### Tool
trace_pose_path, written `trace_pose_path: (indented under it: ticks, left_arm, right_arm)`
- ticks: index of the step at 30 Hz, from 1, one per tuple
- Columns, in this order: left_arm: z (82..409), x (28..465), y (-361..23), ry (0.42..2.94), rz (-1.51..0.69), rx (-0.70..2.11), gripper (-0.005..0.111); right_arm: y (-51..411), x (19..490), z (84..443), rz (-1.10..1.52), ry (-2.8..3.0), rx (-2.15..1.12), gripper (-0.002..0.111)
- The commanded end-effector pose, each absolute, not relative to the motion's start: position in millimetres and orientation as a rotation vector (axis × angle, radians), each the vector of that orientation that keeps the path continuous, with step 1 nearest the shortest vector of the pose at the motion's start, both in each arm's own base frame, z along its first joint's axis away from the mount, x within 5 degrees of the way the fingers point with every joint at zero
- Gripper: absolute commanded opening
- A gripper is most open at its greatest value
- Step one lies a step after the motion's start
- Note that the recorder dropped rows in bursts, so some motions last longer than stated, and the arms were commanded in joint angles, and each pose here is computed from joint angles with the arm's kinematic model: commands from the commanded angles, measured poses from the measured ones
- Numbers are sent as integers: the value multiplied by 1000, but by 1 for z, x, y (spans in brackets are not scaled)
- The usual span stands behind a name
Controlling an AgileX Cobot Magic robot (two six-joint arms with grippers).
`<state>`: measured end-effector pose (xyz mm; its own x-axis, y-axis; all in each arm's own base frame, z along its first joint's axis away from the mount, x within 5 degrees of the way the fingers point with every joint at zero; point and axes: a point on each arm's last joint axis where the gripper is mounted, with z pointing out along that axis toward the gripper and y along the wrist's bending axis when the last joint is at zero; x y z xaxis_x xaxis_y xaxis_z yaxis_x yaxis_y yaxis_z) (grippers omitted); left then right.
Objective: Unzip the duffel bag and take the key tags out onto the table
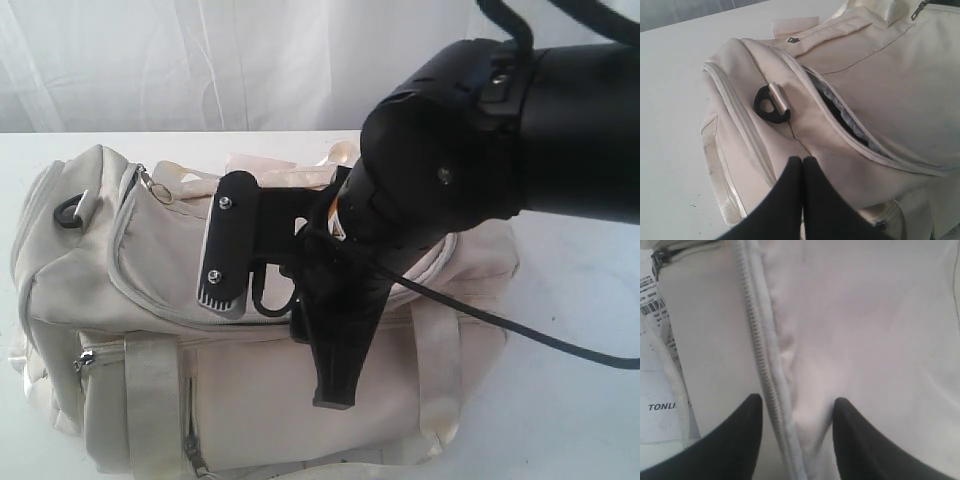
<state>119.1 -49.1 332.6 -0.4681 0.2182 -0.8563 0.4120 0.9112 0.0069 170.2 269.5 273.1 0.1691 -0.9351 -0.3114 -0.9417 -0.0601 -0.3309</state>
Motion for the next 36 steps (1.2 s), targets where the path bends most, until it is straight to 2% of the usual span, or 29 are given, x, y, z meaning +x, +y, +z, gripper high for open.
trace_pose_path:
  ticks: [1, 36]
  left_arm:
    - [332, 116, -50, 2076, -267, 447, 1]
    - [332, 116, -51, 2078, -303, 436, 1]
  right_arm:
    - [274, 173, 270, 8, 1740, -2004, 43]
    - [275, 175, 296, 13, 1635, -1913, 43]
